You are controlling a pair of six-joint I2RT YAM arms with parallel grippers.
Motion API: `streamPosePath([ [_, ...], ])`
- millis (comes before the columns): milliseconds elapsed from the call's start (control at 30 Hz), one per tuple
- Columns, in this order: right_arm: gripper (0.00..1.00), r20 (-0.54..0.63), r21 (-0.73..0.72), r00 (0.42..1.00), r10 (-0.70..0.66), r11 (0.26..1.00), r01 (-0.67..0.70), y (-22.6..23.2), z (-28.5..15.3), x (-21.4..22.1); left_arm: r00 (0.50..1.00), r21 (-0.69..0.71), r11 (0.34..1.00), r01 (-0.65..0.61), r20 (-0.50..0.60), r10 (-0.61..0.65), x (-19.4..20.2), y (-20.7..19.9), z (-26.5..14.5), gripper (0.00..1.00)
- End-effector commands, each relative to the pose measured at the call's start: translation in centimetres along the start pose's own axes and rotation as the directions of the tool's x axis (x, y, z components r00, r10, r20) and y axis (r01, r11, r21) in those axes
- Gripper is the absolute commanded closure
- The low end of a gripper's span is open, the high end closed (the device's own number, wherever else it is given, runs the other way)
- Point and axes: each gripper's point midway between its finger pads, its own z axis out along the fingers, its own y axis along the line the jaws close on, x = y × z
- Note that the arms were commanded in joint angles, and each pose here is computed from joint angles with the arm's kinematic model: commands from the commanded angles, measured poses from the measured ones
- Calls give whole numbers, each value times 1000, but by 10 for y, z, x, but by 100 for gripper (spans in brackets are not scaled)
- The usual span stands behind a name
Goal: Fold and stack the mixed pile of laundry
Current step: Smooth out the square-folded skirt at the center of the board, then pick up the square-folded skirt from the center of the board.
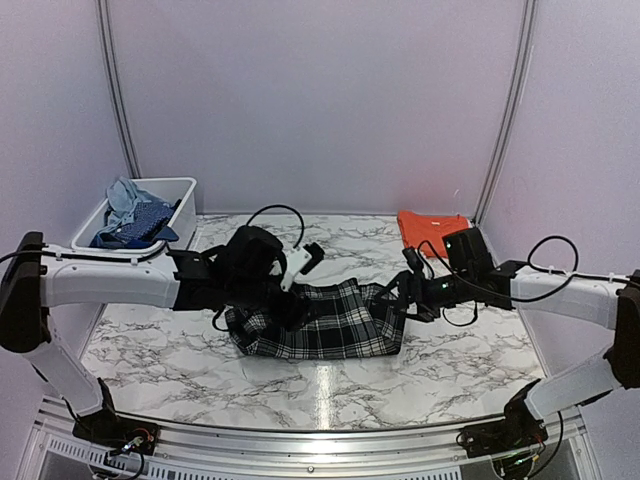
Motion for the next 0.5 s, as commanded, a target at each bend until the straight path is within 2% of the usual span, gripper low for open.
streamPosePath([
  [0,15,43,140,976,214,966,-218,-47,-22,28,929,-9,939,-343,-147,338,34,-26,25,28],
  [167,13,84,187,945,315,927,-326,-77,-30,53,860,64,873,-484,-153,488,40,-64,58,42],
  [300,12,84,164,925,370,911,-379,-90,-21,66,812,96,826,-556,-148,564,41,-79,85,44],
  [467,11,64,141,913,402,903,-407,-98,-6,69,739,160,756,-635,-163,654,65,-97,113,45],
])
